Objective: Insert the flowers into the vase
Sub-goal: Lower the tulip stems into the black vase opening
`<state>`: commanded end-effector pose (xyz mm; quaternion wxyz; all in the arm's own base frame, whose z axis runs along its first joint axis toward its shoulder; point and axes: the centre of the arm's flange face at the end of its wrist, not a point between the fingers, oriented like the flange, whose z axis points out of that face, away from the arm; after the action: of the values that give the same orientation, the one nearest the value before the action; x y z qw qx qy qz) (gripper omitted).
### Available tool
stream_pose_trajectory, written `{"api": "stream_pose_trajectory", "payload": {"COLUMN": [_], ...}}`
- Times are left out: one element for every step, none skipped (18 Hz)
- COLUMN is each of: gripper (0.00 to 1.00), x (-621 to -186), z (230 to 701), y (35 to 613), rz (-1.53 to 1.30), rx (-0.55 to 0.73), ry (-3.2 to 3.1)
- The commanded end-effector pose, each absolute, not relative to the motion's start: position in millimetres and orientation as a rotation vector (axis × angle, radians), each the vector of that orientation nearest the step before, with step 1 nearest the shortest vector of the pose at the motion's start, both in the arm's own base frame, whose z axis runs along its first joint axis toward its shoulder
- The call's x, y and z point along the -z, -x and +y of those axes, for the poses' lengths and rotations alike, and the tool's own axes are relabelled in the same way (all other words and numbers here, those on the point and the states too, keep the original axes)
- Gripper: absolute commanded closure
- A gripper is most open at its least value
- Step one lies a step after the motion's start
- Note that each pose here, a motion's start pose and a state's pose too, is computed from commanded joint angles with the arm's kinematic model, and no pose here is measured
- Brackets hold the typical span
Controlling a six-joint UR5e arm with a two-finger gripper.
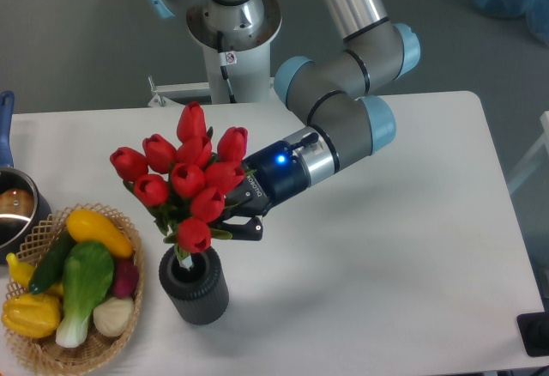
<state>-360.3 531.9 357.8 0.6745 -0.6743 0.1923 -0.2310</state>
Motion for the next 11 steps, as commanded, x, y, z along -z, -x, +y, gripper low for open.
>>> {"api": "stream_pose_trajectory", "payload": {"gripper": [0.96, 0.96, 0.96, 0.96, 0.96, 0.96, 0.96, 0.96, 0.96, 0.96, 0.96], "x": [-353, -350, -349, -347, -346, -344, -343, -338, -334, -331, -329], "z": [533, 534, 533, 533, 533, 533, 534, 534, 533, 533, 534], "y": [362, 363, 363, 363, 362, 362, 363, 363, 362, 362, 362], "rz": [0.426, 0.424, 0.423, 0.419, 0.417, 0.416, 0.412, 0.407, 0.401, 0.396, 0.394], "rx": [0.526, 0.528, 0.529, 0.533, 0.535, 0.536, 0.540, 0.546, 0.552, 0.556, 0.561], "ry": [1.521, 1.524, 1.524, 1.525, 1.526, 1.527, 1.528, 1.530, 1.532, 1.534, 1.535]}}
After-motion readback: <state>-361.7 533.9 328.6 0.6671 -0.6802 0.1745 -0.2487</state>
